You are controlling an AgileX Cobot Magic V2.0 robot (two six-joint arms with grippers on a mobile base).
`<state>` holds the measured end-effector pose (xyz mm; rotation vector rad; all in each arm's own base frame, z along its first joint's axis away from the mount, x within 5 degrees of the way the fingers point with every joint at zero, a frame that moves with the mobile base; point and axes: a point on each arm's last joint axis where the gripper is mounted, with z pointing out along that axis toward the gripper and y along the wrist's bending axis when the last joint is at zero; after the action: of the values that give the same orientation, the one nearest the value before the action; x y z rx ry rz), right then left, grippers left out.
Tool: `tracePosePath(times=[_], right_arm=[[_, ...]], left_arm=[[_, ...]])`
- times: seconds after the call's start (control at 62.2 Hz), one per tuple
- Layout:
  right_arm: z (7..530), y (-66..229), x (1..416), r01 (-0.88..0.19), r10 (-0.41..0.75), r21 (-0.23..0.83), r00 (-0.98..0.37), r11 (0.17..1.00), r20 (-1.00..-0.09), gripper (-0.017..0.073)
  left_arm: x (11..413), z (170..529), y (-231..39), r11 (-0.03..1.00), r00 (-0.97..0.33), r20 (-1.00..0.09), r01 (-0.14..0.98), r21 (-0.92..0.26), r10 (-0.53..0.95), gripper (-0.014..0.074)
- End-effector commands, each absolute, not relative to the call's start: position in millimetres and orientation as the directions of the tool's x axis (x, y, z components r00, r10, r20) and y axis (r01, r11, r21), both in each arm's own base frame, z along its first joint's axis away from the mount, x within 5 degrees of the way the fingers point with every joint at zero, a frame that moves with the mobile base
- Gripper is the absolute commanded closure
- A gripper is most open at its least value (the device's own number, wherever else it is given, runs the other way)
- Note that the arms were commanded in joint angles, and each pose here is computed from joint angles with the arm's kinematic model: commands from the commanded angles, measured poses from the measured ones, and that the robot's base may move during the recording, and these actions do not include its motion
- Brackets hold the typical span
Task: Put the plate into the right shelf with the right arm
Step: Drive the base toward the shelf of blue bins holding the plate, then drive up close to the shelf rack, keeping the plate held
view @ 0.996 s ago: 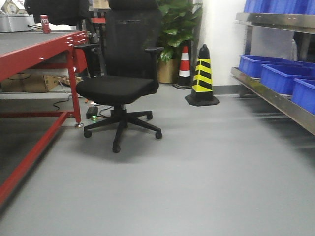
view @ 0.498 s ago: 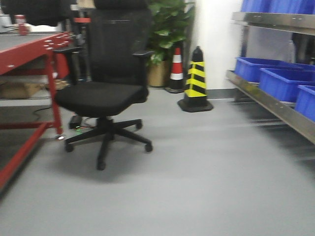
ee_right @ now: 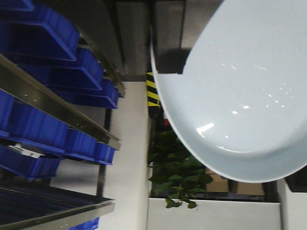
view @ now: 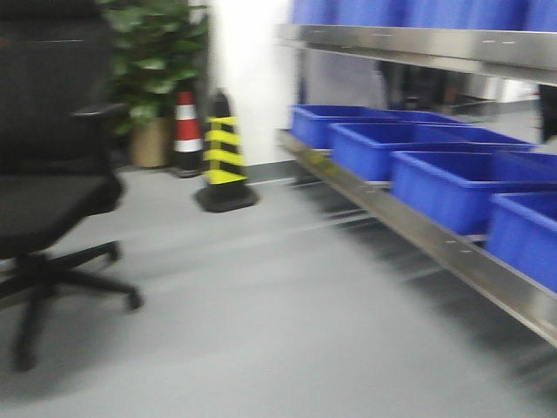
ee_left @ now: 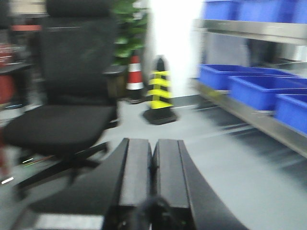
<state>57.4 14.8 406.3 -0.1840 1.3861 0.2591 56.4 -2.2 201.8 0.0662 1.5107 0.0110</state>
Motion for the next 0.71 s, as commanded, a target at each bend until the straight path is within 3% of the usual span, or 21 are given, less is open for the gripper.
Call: tracePosePath(times=[0.0, 0.691], right_arm=[[422.3, 15.5, 54.6, -0.301, 0.082, 0.000, 0.262, 0.954, -0.962, 0.0505], [422.3, 15.5, 54.6, -0.301, 0.082, 0.000, 0.262, 0.954, -0.962, 0.0505]], left_arm=[[55.1, 207.7, -0.5, 0.999, 0.150, -0.988, 0.012, 0.044, 0.041, 0.0640], [55.1, 207.7, -0.5, 0.999, 0.150, -0.988, 0.012, 0.044, 0.041, 0.0640]])
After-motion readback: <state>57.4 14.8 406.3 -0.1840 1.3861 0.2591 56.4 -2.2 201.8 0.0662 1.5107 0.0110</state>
